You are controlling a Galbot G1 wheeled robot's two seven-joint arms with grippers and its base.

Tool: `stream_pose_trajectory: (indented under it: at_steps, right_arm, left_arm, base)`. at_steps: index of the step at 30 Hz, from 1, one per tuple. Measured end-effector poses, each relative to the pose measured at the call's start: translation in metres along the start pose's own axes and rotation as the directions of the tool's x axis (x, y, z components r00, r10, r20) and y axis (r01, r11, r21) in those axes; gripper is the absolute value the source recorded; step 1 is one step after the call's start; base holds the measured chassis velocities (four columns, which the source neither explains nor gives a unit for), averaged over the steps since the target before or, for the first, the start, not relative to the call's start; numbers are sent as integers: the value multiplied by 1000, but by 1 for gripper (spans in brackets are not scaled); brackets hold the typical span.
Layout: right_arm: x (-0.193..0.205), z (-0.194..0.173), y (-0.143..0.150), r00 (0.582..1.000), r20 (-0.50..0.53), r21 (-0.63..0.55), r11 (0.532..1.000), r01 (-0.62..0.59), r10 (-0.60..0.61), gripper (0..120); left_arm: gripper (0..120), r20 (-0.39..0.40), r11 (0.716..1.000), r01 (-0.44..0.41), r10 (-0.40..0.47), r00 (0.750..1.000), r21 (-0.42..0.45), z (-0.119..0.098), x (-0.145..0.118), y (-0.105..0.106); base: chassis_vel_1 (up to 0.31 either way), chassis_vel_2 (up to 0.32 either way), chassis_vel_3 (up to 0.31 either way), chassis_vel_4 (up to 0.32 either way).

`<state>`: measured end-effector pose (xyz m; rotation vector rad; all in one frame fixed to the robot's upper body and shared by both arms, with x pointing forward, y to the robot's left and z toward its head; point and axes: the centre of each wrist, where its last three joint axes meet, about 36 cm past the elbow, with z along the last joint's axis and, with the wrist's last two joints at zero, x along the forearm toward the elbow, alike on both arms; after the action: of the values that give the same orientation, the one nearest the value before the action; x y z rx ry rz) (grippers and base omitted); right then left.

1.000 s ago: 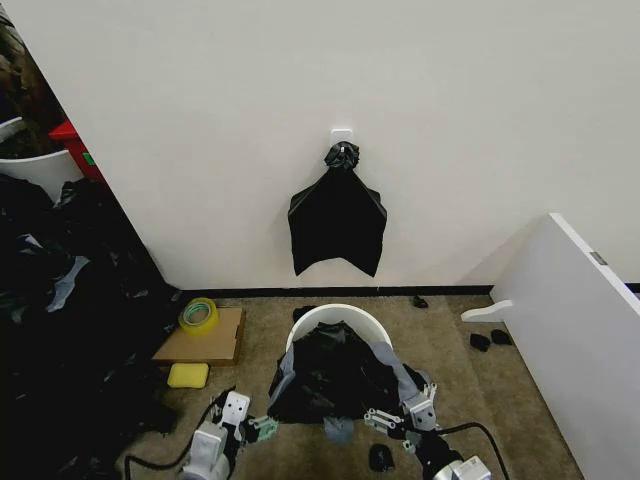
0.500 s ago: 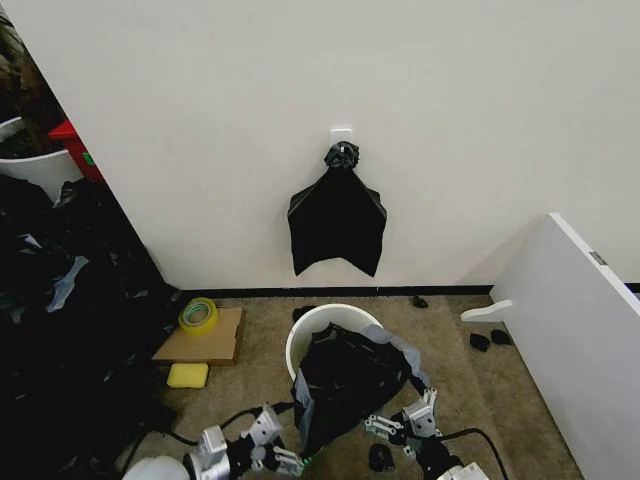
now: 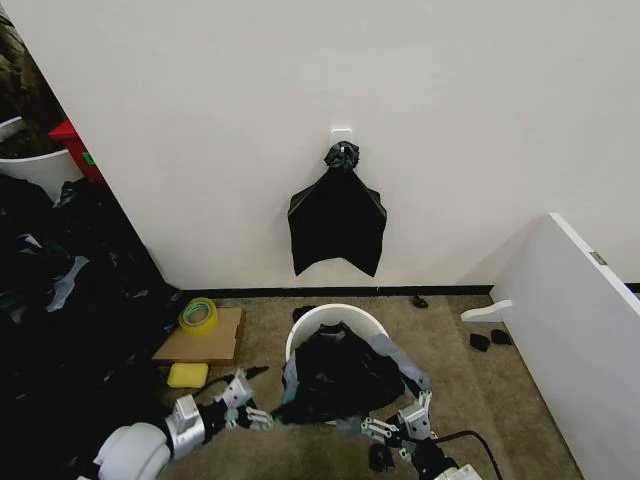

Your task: Place the garbage bag over the trash bin.

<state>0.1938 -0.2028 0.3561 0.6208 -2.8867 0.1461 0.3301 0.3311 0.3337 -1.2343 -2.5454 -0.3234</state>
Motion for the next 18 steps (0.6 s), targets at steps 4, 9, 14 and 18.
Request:
stream_pose_trajectory:
  at_steps: [4,9,14,18]
  right_arm:
    - [-2,1,0,1000,0,2,1000,0,0,100]
    - [-7,10,4,1000,-8,9,1000,-5,5,100]
    - [-11,14,7,1000,-21,11,1000,-12,12,100]
    - [-13,16,10,1000,-28,9,1000,-15,15,100]
  left_arm:
    - [100,25,1000,-5,5,1000,-5,2,0,3]
    - [100,74,997,-61,65,995,-46,11,4,15]
    - [100,98,989,-111,120,988,-99,19,13,42]
    - [100,138,981,-165,178,974,-101,26,18,60]
  base:
    - [0,0,0,0]
    - [0,0,0,0]
    - [0,0,0,0]
    - [0,0,0,0]
